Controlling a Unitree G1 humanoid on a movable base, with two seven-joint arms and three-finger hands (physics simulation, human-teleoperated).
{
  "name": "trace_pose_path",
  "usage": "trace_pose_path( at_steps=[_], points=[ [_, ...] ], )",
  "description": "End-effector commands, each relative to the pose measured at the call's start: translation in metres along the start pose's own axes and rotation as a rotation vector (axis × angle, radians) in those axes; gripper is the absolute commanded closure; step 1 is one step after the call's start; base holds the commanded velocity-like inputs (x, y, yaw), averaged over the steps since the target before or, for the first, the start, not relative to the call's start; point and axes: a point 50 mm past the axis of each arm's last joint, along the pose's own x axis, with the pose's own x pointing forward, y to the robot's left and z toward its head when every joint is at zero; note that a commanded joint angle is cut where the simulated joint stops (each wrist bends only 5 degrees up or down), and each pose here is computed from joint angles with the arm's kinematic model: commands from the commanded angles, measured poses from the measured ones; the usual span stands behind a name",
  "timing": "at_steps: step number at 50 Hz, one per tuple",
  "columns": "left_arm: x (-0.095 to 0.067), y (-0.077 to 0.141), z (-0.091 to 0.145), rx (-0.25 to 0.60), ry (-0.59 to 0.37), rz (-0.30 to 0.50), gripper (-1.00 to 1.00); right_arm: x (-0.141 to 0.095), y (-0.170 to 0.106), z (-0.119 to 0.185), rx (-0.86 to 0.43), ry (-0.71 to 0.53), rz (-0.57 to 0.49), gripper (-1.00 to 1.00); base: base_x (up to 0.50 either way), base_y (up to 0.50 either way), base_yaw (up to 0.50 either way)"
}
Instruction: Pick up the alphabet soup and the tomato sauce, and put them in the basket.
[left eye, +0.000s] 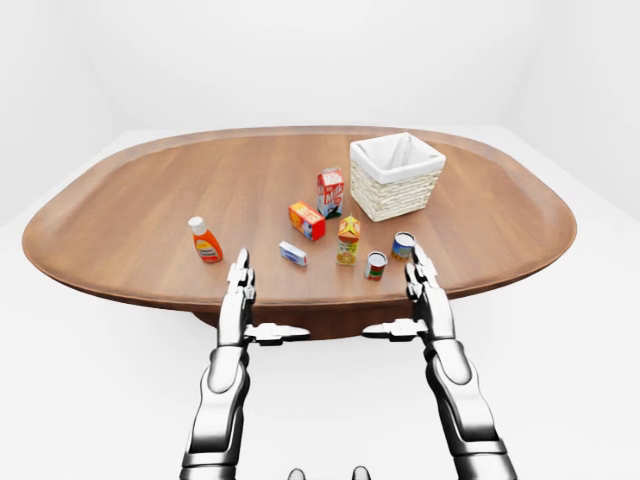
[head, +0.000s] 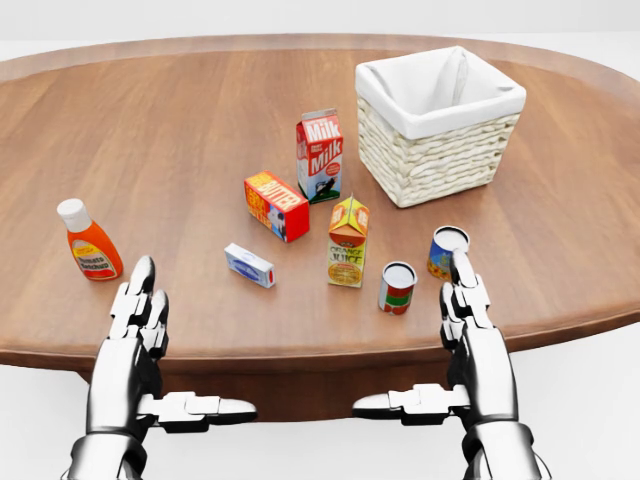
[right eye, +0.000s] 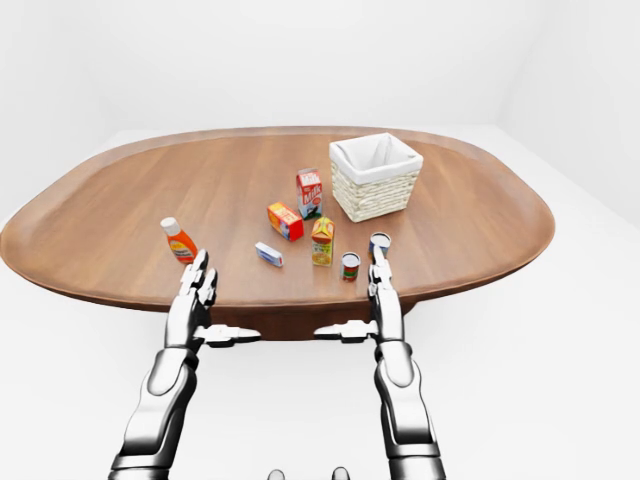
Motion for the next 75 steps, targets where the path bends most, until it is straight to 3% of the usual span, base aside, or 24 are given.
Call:
trace_pose_path(
  at_steps=[1, 9, 21, 37, 49, 54, 56, 60, 64, 66, 75],
  points=[
    [-0.001, 0.010, 0.000, -0.006, -0.009, 0.021, -1.00, 0.000, -0.007, -0.002, -0.016, -0.009, -0.010, -1.00, 0.00, 0.00, 0.00],
    [-0.002, 0.009, 0.003, 0.010, -0.022, 0.025, -1.00, -0.001, -0.008, -0.005, -0.022, -0.020, -0.021, -1.00, 0.00, 0.00, 0.00],
    [-0.015, 0.009, 0.041, 0.150, -0.225, 0.065, -1.00, -0.019, -0.005, 0.014, -0.087, -0.104, -0.040, -1.00, 0.00, 0.00, 0.00],
    [-0.035, 0.006, 0.081, 0.328, -0.400, 0.132, -1.00, -0.036, -0.007, 0.036, -0.104, -0.196, -0.083, -1.00, 0.00, 0.00, 0.00],
    [-0.046, 0.004, 0.098, 0.403, -0.475, 0.160, -1.00, -0.046, -0.009, 0.048, -0.132, -0.246, -0.121, -1.00, 0.00, 0.00, 0.00],
    [-0.050, 0.003, 0.104, 0.445, -0.504, 0.176, -1.00, -0.047, -0.011, 0.039, -0.146, -0.203, -0.140, -1.00, 0.00, 0.00, 0.00],
    [-0.051, 0.004, 0.106, 0.452, -0.512, 0.184, -1.00, -0.049, -0.010, 0.051, -0.149, -0.254, -0.137, -1.00, 0.00, 0.00, 0.00],
    [-0.053, 0.003, 0.108, 0.454, -0.520, 0.176, -1.00, -0.047, -0.010, 0.040, -0.152, -0.208, -0.137, -1.00, 0.00, 0.00, 0.00],
    [-0.053, 0.002, 0.109, 0.459, -0.523, 0.178, -1.00, -0.049, -0.009, 0.053, -0.151, -0.263, -0.129, -1.00, 0.00, 0.00, 0.00],
    [-0.053, 0.002, 0.108, 0.457, -0.521, 0.175, -1.00, -0.048, -0.010, 0.043, -0.157, -0.220, -0.136, -1.00, 0.00, 0.00, 0.00],
    [-0.053, 0.003, 0.107, 0.458, -0.515, 0.174, -1.00, -0.050, -0.009, 0.051, -0.161, -0.253, -0.136, -1.00, 0.24, 0.00, 0.00]
  ],
)
